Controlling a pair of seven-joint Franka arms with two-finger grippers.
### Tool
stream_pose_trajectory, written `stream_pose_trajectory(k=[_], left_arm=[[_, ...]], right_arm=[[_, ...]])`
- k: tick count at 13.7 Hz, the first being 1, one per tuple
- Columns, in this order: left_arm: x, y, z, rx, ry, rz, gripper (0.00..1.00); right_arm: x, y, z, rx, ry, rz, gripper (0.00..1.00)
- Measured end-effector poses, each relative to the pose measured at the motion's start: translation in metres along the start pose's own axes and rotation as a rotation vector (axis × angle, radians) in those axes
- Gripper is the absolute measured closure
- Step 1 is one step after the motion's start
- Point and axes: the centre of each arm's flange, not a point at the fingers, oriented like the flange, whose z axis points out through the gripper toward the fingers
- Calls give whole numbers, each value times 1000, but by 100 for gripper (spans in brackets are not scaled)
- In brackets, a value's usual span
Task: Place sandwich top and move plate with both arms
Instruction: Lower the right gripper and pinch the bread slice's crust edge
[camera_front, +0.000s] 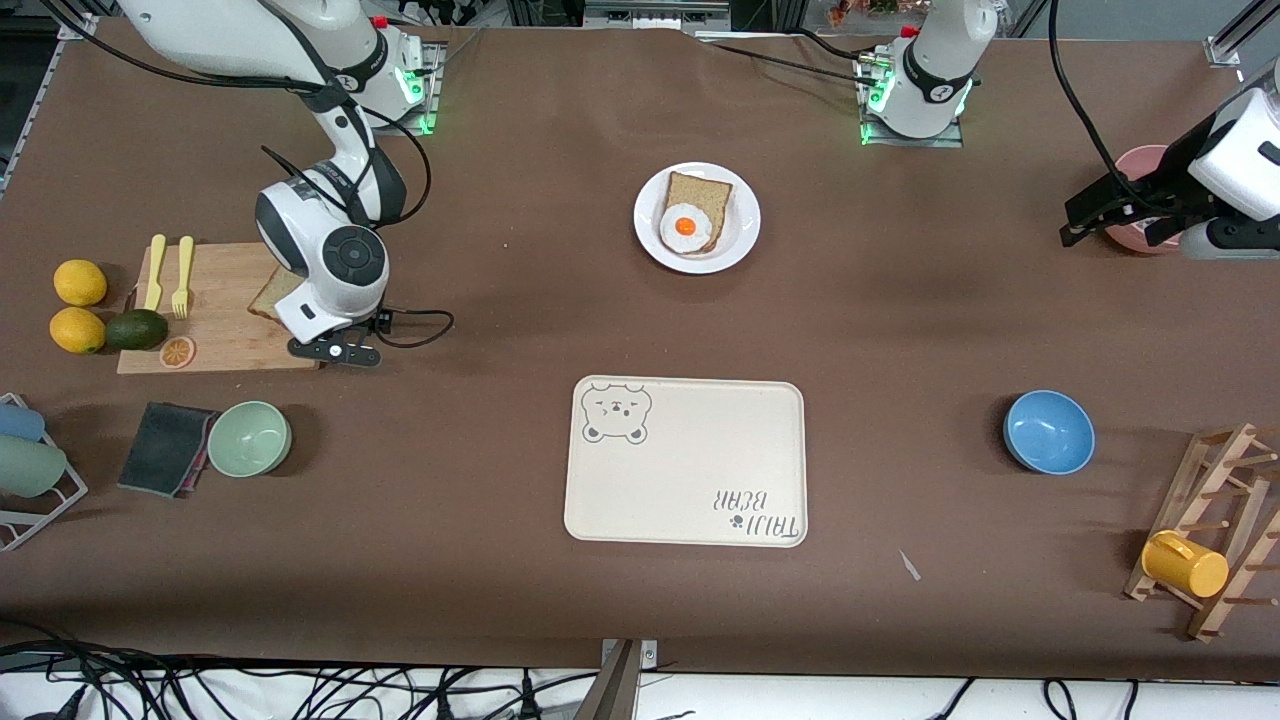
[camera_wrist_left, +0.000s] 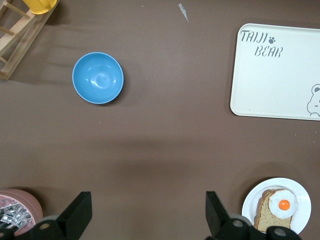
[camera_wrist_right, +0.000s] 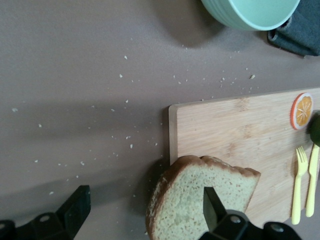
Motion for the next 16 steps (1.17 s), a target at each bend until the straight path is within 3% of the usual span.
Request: stream_pose_trajectory(k=[9,16], left_arm=[[0,0,0,0,0,0,0],[0,0,0,0,0,0,0]], right_arm=[[-27,-7,31,-50,-40,39,0],[-40,-7,44,-97,-28,34,0]])
